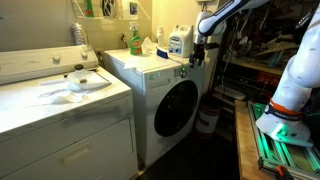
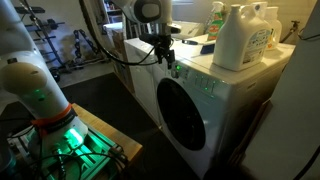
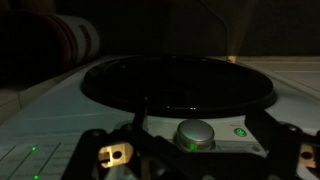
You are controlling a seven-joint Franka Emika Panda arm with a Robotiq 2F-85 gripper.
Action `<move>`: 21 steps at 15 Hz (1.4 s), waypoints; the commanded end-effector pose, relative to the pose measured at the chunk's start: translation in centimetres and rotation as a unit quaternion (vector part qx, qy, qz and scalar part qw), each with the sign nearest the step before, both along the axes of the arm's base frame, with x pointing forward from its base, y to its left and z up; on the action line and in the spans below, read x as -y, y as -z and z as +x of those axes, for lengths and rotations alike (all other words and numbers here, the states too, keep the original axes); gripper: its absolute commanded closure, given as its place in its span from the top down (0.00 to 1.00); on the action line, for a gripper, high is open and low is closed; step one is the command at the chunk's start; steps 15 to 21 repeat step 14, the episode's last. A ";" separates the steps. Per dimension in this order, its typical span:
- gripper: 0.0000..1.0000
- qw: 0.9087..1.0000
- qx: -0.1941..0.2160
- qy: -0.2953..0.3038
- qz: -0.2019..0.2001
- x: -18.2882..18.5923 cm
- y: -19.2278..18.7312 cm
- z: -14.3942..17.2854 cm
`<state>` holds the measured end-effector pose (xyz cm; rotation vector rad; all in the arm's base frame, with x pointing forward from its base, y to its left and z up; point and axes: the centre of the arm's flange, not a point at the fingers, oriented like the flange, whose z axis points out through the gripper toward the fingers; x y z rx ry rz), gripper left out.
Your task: Turn the knob on the washing machine to the right.
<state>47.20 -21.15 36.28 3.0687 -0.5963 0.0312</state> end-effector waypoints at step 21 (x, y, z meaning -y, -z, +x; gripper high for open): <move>1.00 0.982 0.076 -0.008 -0.174 -6.6 -7.7 -3.8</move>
